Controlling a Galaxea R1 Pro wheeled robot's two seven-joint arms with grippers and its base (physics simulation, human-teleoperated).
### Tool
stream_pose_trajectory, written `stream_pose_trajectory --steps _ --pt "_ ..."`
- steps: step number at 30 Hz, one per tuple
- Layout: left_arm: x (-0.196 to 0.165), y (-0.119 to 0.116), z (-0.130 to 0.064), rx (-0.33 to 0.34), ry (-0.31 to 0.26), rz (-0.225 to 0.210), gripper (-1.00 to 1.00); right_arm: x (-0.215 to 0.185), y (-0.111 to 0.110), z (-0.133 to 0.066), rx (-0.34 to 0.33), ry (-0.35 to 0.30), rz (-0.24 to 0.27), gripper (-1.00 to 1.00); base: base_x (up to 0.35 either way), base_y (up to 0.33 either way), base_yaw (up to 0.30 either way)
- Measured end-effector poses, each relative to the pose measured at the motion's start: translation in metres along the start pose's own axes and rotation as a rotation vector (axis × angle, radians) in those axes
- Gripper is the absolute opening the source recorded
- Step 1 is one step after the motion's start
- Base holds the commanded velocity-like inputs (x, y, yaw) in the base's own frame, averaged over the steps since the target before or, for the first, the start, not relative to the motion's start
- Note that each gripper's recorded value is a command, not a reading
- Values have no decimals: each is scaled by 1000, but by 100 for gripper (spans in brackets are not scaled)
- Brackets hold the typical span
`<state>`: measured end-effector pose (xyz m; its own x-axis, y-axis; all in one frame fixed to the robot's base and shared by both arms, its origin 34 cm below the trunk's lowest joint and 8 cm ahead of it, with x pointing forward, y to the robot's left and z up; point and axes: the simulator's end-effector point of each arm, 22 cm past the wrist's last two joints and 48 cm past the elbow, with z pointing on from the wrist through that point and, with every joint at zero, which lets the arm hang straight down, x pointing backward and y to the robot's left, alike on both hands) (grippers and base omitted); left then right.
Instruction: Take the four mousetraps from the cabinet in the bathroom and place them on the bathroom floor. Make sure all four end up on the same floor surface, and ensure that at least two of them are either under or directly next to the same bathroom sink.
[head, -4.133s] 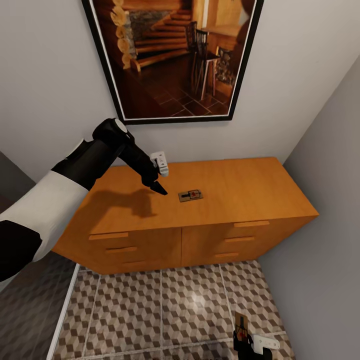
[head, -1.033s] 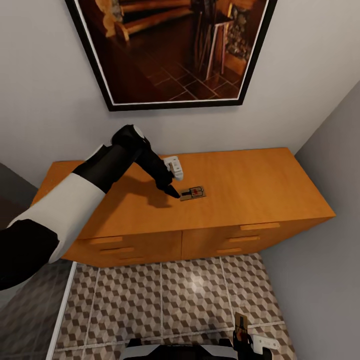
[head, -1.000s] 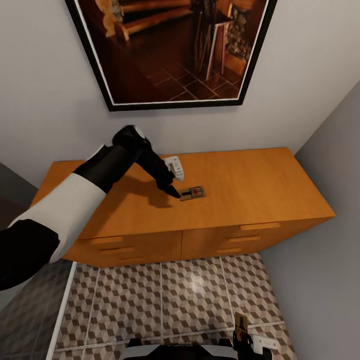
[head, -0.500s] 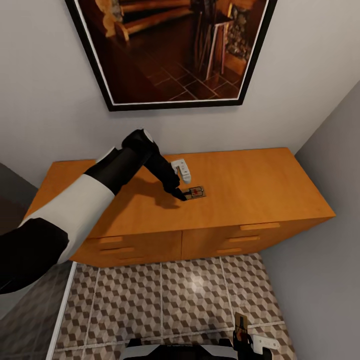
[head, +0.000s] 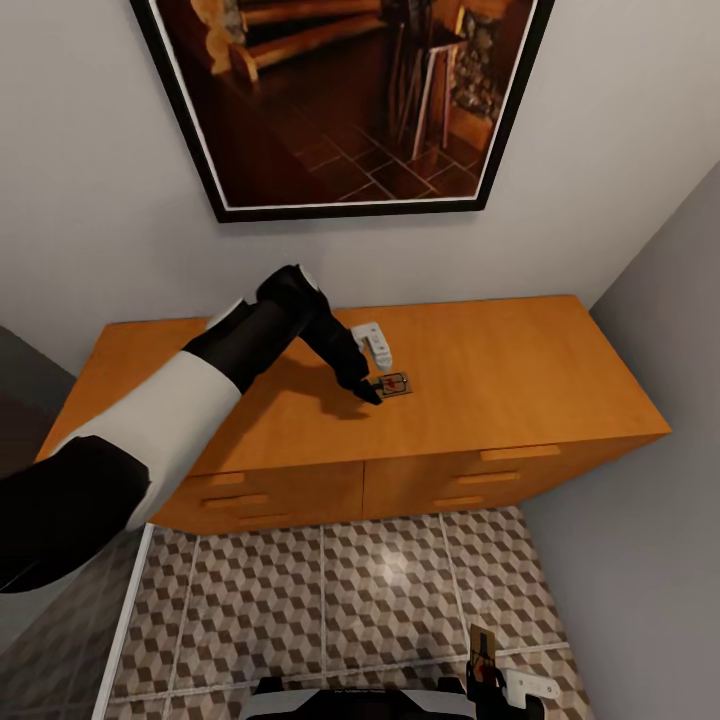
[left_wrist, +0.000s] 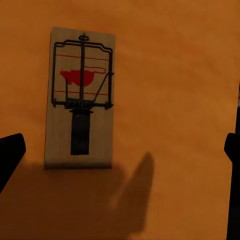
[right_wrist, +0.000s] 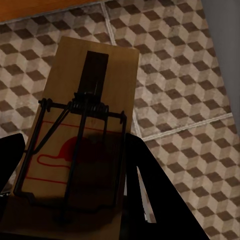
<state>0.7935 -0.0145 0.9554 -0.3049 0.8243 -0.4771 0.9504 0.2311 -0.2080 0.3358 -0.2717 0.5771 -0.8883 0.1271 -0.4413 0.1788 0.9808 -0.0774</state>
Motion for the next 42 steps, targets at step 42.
stream_pose_trajectory --steps 42 --pt "11 13 6 -42 18 -23 100 0 1 0 -1 0 1 -100 0 0 0"
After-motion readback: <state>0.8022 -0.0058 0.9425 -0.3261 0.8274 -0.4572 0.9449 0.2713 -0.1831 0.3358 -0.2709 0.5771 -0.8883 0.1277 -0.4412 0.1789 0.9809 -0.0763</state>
